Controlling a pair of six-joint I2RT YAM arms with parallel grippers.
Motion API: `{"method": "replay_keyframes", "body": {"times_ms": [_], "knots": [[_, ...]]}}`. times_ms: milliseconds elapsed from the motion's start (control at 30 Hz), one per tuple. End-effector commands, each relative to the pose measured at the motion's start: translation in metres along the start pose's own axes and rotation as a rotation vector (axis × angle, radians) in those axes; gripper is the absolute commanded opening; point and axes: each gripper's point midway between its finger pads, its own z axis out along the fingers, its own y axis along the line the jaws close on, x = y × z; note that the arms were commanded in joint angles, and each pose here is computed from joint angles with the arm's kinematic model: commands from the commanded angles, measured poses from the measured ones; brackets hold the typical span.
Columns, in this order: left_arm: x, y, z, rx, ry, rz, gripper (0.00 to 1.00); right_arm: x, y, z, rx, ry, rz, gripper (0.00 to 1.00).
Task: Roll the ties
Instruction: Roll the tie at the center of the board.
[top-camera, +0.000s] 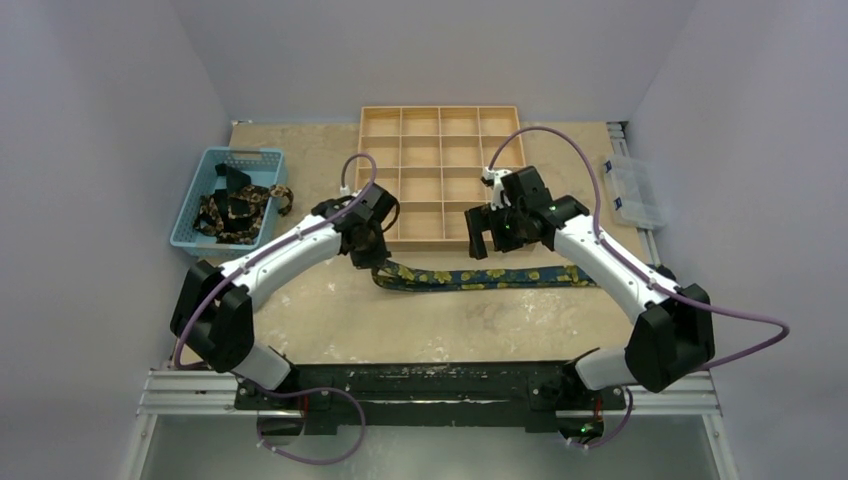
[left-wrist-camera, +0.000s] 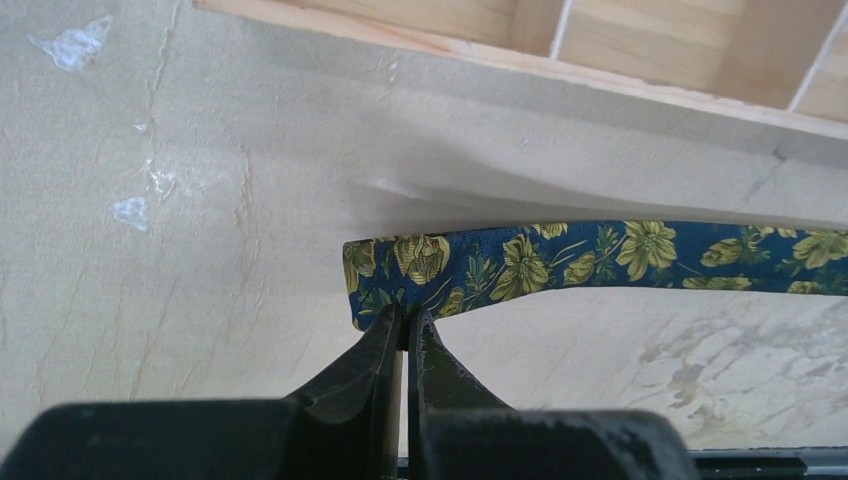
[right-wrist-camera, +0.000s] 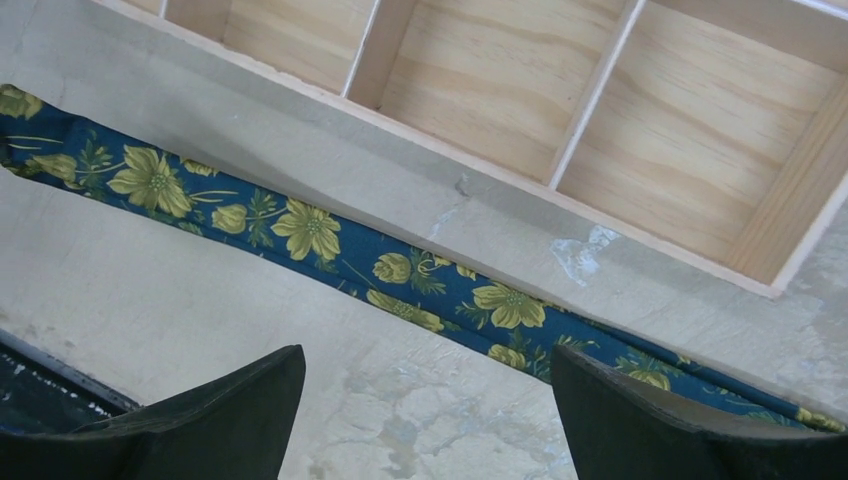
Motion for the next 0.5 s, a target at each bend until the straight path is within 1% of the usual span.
{"method": "replay_keyframes", "body": {"times_ms": [0, 233, 367, 467], "knots": [[0.027, 0.019, 0.009, -0.033, 0.073, 0.033, 0.00, 0.004, 0.014, 0.007, -0.088, 0.016, 0.006, 0.92], [0.056, 0.042, 0.030, -0.071, 0.125, 0.010, 0.00, 0.015, 0.031, 0.016, -0.155, 0.048, 0.006, 0.82], [0.064, 0.044, 0.033, -0.027, 0.112, -0.012, 0.00, 0.021, 0.042, 0.020, -0.176, 0.061, -0.008, 0.78], [0.062, 0.041, 0.032, 0.019, 0.083, 0.003, 0.00, 0.025, 0.048, 0.025, -0.189, 0.075, -0.022, 0.75]]}}
